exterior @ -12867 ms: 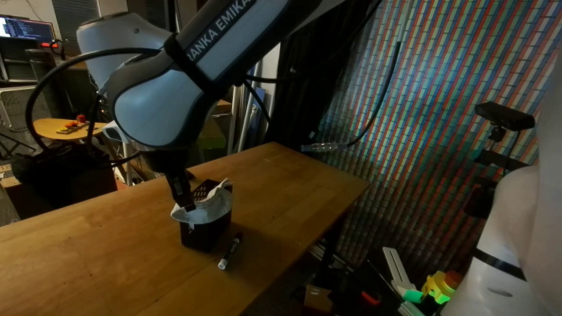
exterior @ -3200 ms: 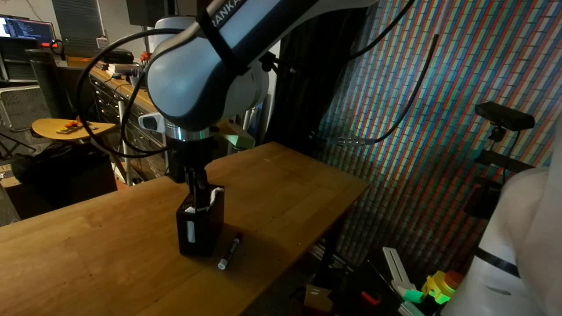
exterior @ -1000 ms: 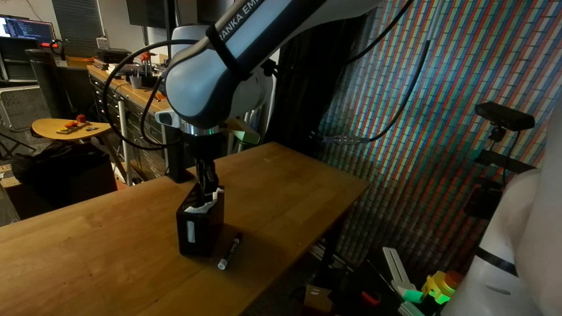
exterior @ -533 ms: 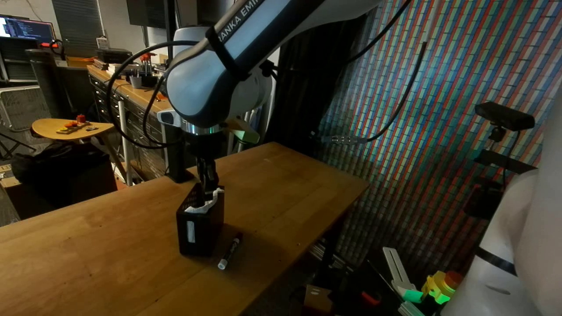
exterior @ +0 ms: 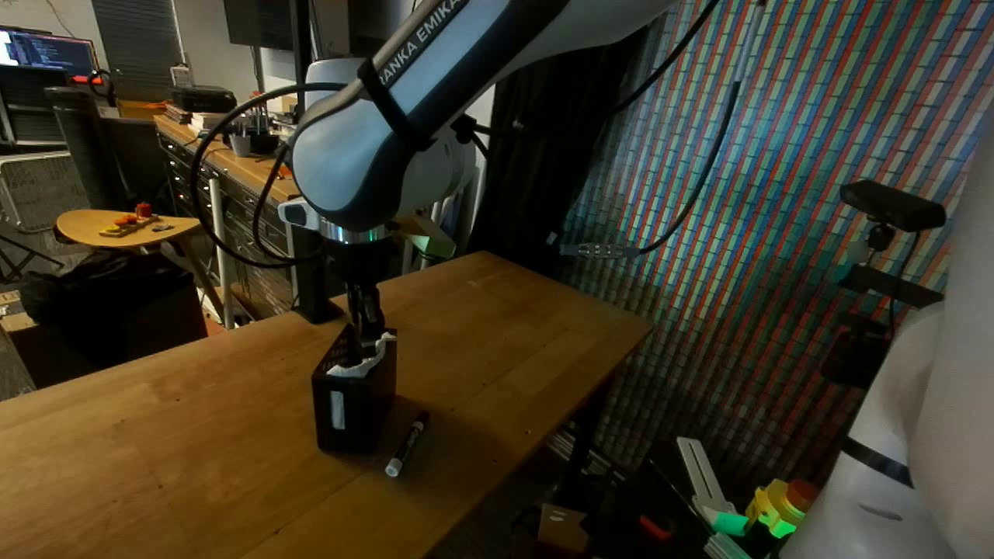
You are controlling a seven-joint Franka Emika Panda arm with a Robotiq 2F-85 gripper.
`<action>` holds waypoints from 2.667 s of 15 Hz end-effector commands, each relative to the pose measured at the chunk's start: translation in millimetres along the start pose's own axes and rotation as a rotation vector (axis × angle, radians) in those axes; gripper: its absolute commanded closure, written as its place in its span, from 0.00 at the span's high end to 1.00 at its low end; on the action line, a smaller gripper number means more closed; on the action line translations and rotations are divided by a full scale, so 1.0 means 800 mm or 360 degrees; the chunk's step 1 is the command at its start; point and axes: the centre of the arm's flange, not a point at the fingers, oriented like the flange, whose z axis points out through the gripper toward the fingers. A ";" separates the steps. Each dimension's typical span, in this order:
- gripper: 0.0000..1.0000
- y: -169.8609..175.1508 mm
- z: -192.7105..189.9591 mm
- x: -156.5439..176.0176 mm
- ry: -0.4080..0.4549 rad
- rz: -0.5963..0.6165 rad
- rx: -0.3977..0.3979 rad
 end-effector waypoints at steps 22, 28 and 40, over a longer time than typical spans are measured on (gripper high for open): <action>0.14 0.007 0.078 0.030 0.0038 0.0025 0.0174; 0.13 0.007 0.082 0.032 0.0075 0.0064 0.0218; 0.14 0.010 0.000 -0.004 0.0009 0.0133 0.0100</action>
